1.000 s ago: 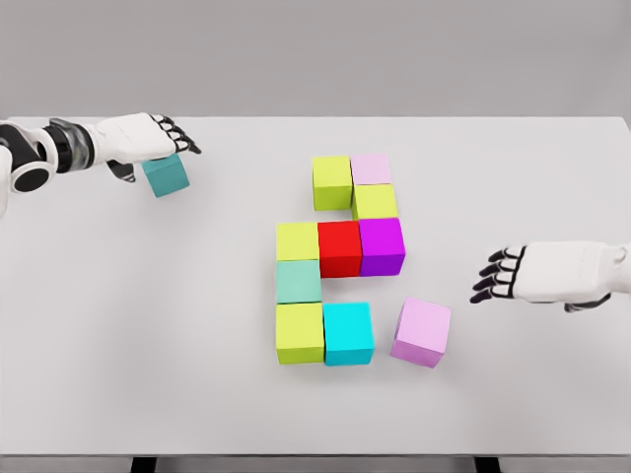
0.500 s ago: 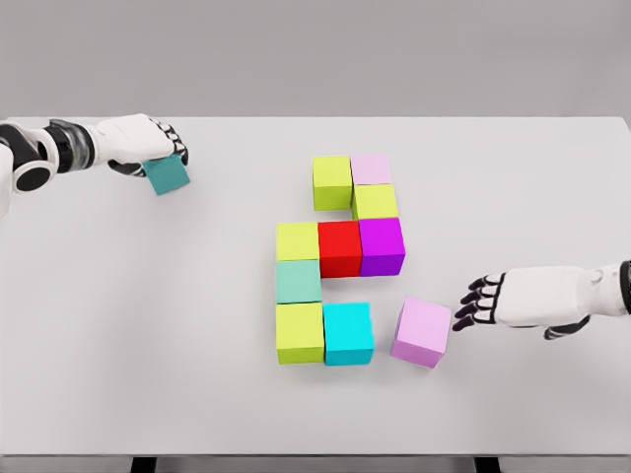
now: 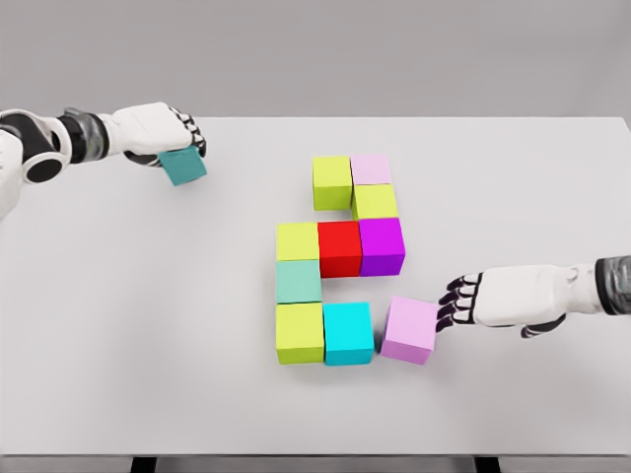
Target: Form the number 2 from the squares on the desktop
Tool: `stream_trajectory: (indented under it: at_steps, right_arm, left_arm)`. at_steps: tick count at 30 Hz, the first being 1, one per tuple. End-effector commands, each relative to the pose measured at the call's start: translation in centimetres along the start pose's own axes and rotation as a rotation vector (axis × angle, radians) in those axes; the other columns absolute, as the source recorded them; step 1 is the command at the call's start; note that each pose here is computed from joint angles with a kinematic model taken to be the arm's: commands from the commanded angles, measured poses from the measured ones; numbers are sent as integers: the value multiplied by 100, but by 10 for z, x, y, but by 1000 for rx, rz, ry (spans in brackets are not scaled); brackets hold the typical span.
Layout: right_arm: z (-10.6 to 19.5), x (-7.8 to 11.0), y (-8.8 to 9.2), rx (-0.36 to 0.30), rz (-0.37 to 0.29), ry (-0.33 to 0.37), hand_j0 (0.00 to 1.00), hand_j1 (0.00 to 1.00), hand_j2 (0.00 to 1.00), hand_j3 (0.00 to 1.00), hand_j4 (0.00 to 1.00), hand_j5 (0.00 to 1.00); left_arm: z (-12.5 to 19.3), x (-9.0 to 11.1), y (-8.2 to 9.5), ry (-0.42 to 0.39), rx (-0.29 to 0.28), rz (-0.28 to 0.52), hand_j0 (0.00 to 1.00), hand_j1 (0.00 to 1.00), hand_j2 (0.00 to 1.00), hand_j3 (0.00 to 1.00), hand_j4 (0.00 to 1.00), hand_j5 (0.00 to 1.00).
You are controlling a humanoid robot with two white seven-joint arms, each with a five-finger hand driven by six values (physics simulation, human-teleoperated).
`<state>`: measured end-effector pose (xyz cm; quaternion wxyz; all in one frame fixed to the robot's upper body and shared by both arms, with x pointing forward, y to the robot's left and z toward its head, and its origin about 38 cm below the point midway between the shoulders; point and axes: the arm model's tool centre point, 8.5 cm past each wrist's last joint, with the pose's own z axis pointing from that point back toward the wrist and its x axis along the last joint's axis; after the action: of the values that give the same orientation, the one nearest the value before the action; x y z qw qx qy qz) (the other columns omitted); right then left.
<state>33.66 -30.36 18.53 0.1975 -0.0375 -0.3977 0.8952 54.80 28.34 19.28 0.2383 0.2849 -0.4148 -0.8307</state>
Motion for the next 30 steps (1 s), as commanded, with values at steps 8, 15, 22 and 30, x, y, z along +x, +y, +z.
stream_trajectory:
  at_steps: [8,15,22,30]
  right_arm:
    - [4,-5,-8,-21,13,21,100,100,100,100,100,100]
    - [3,-5,-12,-30,18,19,100,100,100,100,100,100]
    - [3,-6,-17,-43,27,22,100,100,100,100,100,100]
    - [8,-15,-23,-61,32,51,100,100,100,100,100,100]
  left_arm:
    - [-23,31,21,-78,53,-23,64,64,64,64,64,64]
    - [-31,42,31,-103,71,-41,64,64,64,64,64,64]
    - [-36,57,45,-142,105,-64,64,64,64,64,64,64]
    - [-40,82,63,-209,144,-120,64,64,64,64,64,64]
